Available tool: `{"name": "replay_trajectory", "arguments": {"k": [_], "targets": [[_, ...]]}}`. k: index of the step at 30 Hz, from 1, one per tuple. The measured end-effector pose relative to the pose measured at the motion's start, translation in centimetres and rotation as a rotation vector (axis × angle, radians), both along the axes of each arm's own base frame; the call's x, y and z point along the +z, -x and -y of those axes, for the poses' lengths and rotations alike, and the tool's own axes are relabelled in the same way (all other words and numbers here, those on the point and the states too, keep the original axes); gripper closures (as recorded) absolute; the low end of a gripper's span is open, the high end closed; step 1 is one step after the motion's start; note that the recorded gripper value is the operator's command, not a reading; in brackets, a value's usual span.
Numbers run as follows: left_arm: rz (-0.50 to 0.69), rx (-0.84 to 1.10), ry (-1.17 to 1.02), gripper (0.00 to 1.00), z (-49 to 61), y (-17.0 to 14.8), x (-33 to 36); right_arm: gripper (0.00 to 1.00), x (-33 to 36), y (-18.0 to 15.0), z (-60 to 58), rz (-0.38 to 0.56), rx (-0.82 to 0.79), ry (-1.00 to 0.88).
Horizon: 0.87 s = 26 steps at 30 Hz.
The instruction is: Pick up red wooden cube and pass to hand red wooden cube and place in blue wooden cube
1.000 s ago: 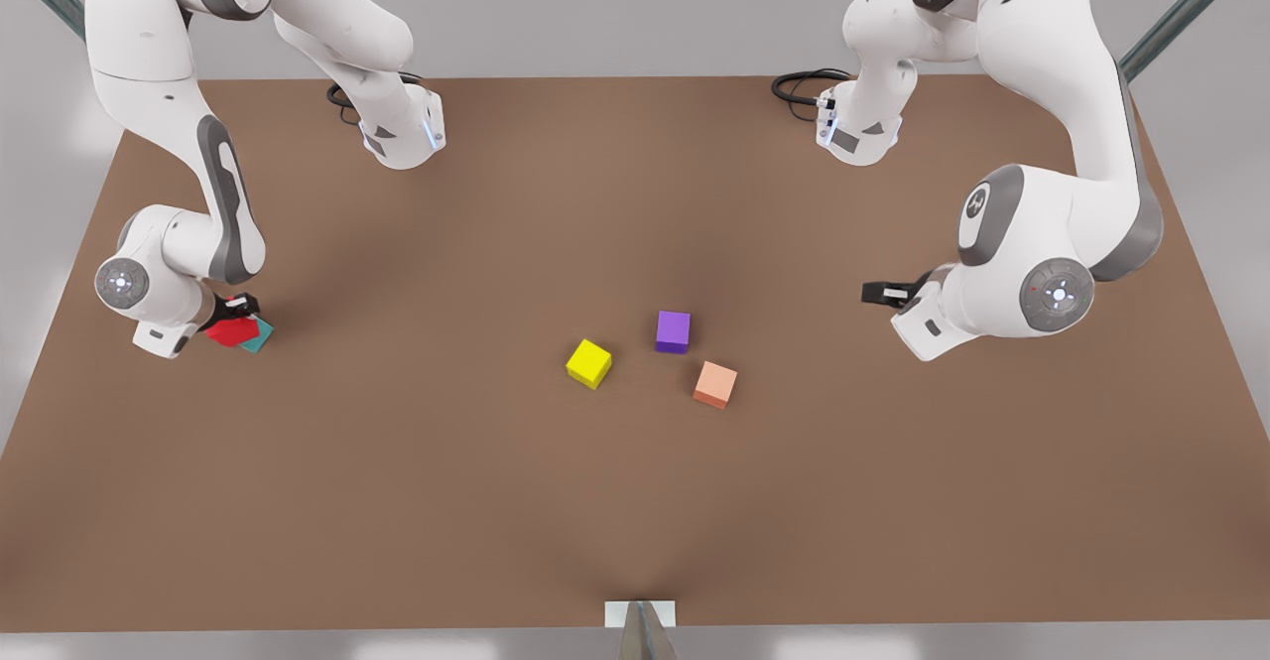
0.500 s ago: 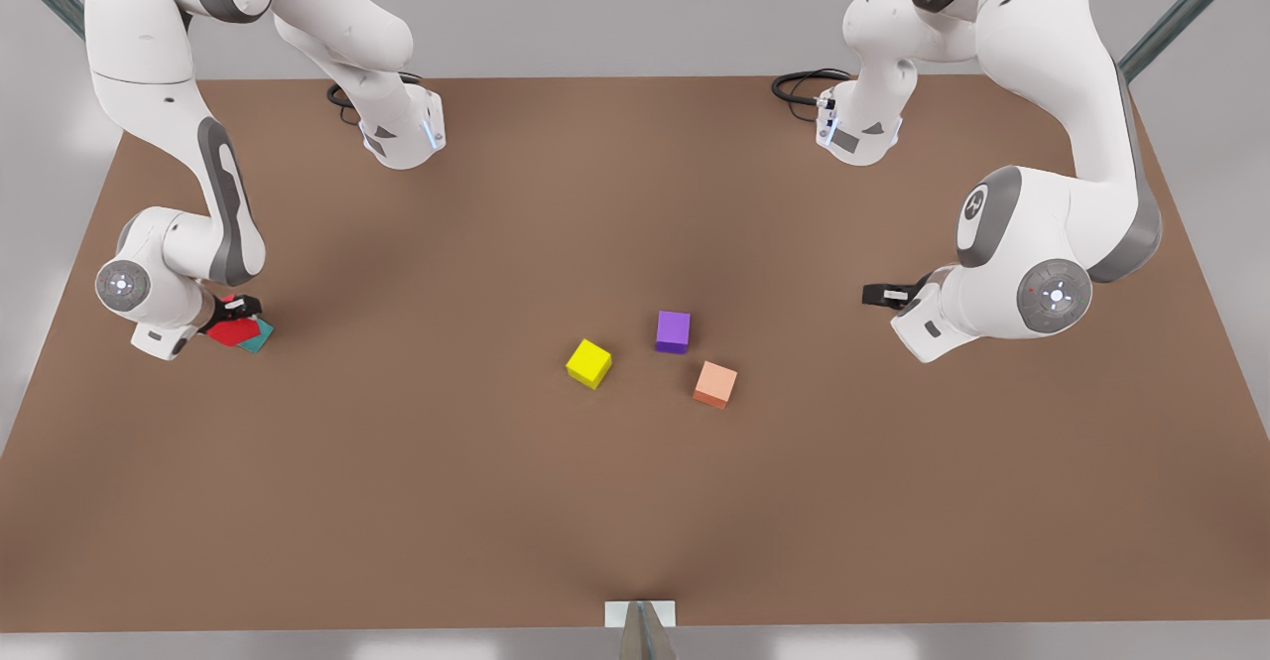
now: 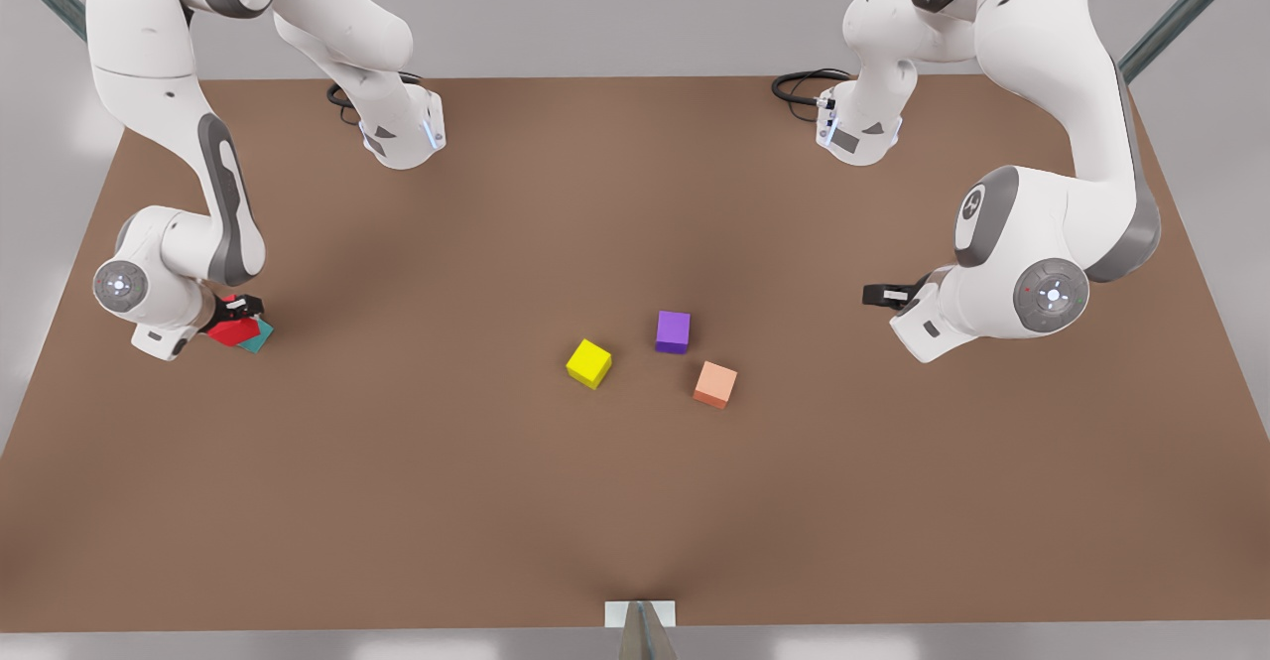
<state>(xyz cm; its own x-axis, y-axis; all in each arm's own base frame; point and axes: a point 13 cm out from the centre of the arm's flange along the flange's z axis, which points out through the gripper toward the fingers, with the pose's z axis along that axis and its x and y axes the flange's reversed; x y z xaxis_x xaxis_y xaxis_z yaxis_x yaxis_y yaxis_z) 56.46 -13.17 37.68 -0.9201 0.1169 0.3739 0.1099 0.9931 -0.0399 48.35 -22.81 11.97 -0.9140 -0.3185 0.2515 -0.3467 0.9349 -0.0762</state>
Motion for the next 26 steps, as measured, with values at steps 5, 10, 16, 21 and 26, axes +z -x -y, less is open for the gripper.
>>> {"name": "replay_trajectory", "arguments": {"k": [5, 10, 16, 21, 26], "targets": [[0.000, 0.000, -0.001, 0.00, 0.0, 0.0, 0.0, 0.00, 1.7, -0.7, -0.1, 0.006, 0.001, 0.007], [0.001, 0.000, -0.001, 0.00, 0.1, 0.0, 0.1, 0.00, 7.1, -5.2, -2.2, 0.055, 0.027, 0.012], [0.003, -0.001, -0.002, 0.00, 0.1, 0.0, 0.2, 0.00, 14.5, -14.0, -12.2, 0.107, 0.022, -0.065], [0.010, -0.014, -0.007, 0.00, 0.2, 0.3, 1.0, 0.00, 25.9, -12.9, -17.5, 0.147, -0.068, -0.094], [0.005, -0.028, -0.017, 0.00, -0.2, 0.7, 1.6, 0.00, 31.1, -8.2, -19.6, 0.118, -0.170, -0.124]]}}
